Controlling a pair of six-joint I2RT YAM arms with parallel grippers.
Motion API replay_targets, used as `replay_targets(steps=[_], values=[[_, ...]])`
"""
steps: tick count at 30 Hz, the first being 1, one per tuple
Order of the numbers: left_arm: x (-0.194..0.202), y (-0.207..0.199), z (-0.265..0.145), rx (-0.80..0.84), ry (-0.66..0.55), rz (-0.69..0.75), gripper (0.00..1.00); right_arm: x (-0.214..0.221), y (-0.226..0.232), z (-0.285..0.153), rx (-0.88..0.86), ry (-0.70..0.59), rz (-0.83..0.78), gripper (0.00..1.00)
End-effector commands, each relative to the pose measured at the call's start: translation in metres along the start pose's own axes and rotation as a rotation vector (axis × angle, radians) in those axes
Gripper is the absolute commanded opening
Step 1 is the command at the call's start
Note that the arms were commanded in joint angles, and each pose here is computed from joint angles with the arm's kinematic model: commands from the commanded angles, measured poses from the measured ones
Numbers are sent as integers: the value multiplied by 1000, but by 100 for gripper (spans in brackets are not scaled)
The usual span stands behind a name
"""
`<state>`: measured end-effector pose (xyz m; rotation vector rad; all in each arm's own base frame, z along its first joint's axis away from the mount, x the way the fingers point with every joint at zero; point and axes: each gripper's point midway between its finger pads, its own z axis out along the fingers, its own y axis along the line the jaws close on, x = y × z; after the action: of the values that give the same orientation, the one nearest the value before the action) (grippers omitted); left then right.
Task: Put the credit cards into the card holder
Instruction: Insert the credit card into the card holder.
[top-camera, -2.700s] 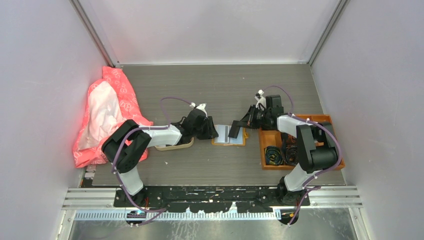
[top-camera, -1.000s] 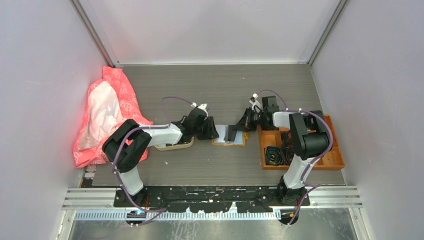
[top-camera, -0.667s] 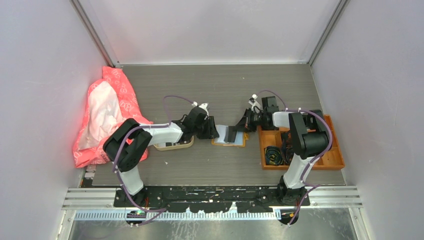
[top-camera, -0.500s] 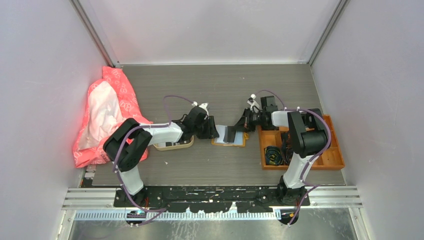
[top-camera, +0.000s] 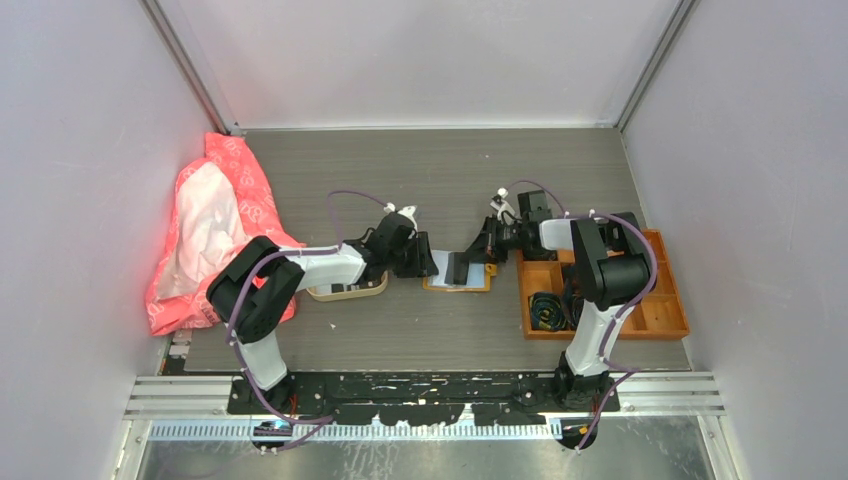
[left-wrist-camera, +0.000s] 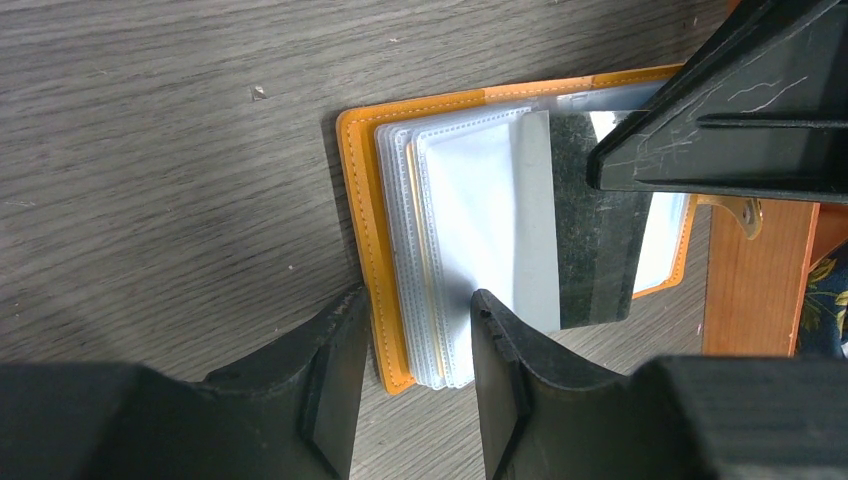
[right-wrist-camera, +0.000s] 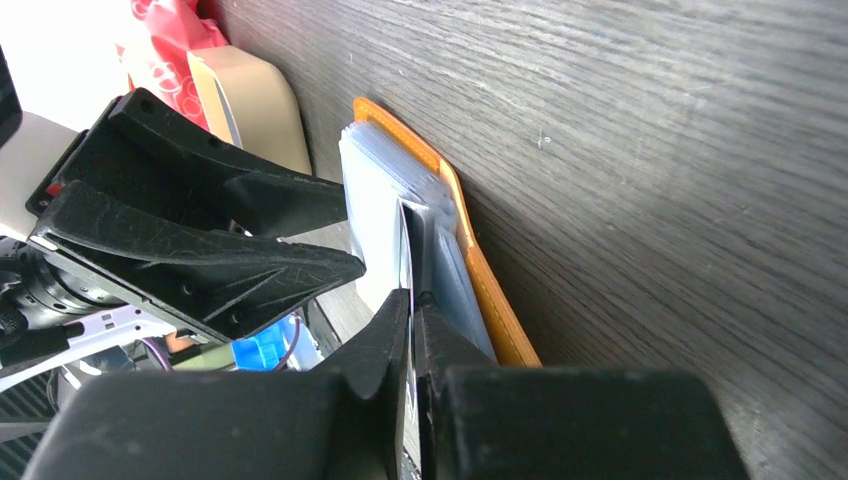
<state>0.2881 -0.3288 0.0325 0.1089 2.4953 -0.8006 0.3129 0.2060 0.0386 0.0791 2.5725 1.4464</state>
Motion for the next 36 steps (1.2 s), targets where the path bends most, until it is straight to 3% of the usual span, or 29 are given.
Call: replay_targets(steps=[1,23,31,36], values=[[20,16,3,-53,74,25,43,2,3,4,12,28,-43,9],[12,5,1,-29,78,44,44,-3,10,19,-9,92,-39,18],[-20,-2,-37,-80,-14,121,49,-4,10,18,1,98,-47,26],[-26,-38,-60,-24,-60,181,49,-4,9,19,6,101,-44,26]])
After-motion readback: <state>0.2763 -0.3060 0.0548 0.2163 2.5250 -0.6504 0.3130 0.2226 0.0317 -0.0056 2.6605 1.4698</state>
